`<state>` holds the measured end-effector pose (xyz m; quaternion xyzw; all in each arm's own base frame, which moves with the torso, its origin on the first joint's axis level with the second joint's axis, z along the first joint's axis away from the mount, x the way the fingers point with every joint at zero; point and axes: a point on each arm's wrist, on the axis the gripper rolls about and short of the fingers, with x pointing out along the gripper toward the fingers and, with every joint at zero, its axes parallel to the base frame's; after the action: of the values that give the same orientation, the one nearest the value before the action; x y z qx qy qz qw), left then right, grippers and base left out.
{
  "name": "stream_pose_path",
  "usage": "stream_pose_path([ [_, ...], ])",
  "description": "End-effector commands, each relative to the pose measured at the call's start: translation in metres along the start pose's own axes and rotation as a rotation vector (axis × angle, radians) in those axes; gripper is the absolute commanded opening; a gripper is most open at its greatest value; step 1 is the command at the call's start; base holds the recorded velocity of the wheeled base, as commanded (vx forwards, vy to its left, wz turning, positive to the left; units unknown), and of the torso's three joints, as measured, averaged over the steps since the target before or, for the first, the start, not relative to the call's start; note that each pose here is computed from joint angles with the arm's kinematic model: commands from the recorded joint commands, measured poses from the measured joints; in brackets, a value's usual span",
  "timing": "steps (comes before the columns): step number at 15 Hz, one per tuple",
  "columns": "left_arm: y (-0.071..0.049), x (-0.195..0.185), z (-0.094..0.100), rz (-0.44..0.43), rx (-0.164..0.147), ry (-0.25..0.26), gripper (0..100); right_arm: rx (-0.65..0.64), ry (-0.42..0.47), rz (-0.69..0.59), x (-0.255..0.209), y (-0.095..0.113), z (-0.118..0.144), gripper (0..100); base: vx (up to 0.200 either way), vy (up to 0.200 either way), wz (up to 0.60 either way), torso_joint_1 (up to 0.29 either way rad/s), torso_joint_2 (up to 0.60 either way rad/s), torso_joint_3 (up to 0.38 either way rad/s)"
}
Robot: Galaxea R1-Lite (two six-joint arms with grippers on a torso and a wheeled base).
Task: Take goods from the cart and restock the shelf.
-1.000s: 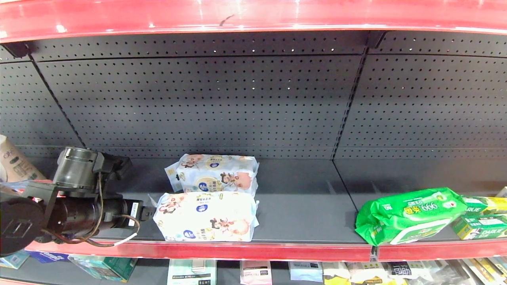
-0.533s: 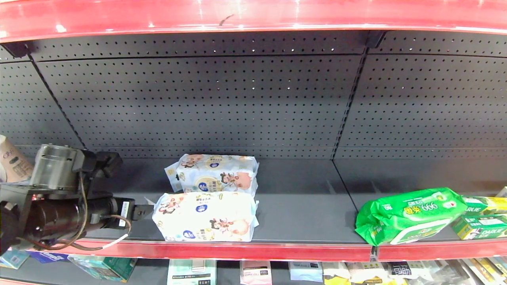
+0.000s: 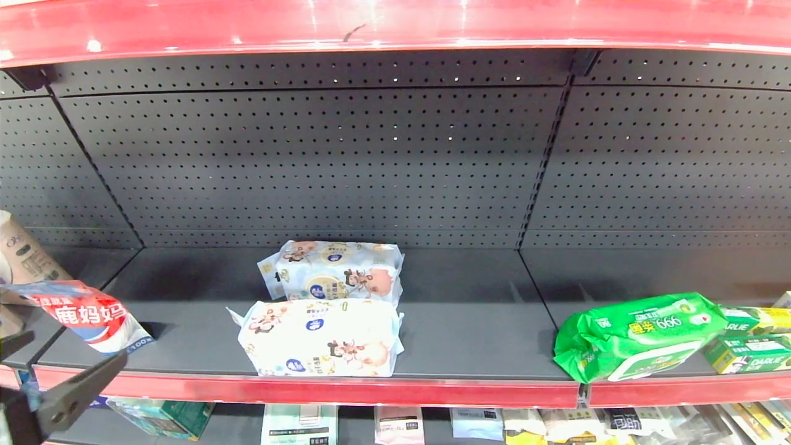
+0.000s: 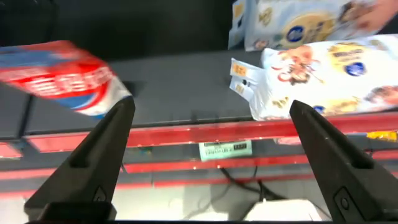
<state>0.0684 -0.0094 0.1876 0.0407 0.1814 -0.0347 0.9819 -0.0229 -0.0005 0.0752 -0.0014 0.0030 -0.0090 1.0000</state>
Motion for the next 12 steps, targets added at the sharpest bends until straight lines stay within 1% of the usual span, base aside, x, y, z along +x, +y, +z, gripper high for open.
stream_pose_path([
  [1,0.005,-0.065,-0.040,-0.017,0.022,-0.198,100,0.000,0.002,0.000,0.000,0.000,0.000,100,0.000,0.000,0.00,0.000,0.00,0.000],
  [2,0.005,-0.071,-0.066,-0.014,0.020,-0.229,100,0.000,0.002,0.001,0.000,0.000,0.000,100,0.000,0.000,0.00,0.000,0.00,0.000],
  [3,0.005,-0.071,-0.088,-0.010,0.019,-0.242,100,0.000,0.002,0.000,0.000,0.000,0.000,100,0.000,0.000,0.00,0.000,0.00,0.000],
  [4,0.004,-0.070,-0.101,-0.007,0.018,-0.245,100,0.000,0.002,0.001,0.000,0.000,0.000,100,0.000,0.000,0.00,0.000,0.00,0.000],
  [5,0.003,-0.055,-0.121,0.054,-0.001,-0.205,100,0.000,0.003,0.001,0.000,0.000,0.000,100,0.000,0.000,0.00,0.000,0.00,0.000],
  [6,0.004,-0.049,-0.124,0.108,-0.026,-0.230,100,0.000,0.002,0.001,0.000,0.000,0.000,100,0.000,0.000,0.00,0.000,0.00,0.000],
  [8,0.004,-0.046,-0.126,0.117,-0.054,-0.255,100,0.000,0.002,0.001,0.000,0.000,0.000,100,0.000,0.000,0.00,0.000,0.00,0.000],
  [9,0.003,-0.045,-0.127,0.113,-0.058,-0.252,100,0.000,0.002,0.001,0.000,0.000,0.000,100,0.000,0.000,0.00,0.000,0.00,0.000],
  [10,0.003,-0.044,-0.128,0.085,-0.060,-0.262,100,0.000,0.002,0.001,0.000,0.000,0.000,100,0.000,0.000,0.00,0.000,0.00,0.000],
  [11,0.001,-0.041,-0.129,0.012,-0.078,-0.300,100,-0.002,0.002,0.001,0.000,0.000,0.000,100,0.000,0.000,0.00,0.000,0.00,0.000],
  [12,0.000,-0.040,-0.128,-0.028,-0.087,-0.325,100,-0.003,0.002,0.001,0.000,0.000,0.000,100,0.000,0.000,0.00,0.000,0.00,0.000],
])
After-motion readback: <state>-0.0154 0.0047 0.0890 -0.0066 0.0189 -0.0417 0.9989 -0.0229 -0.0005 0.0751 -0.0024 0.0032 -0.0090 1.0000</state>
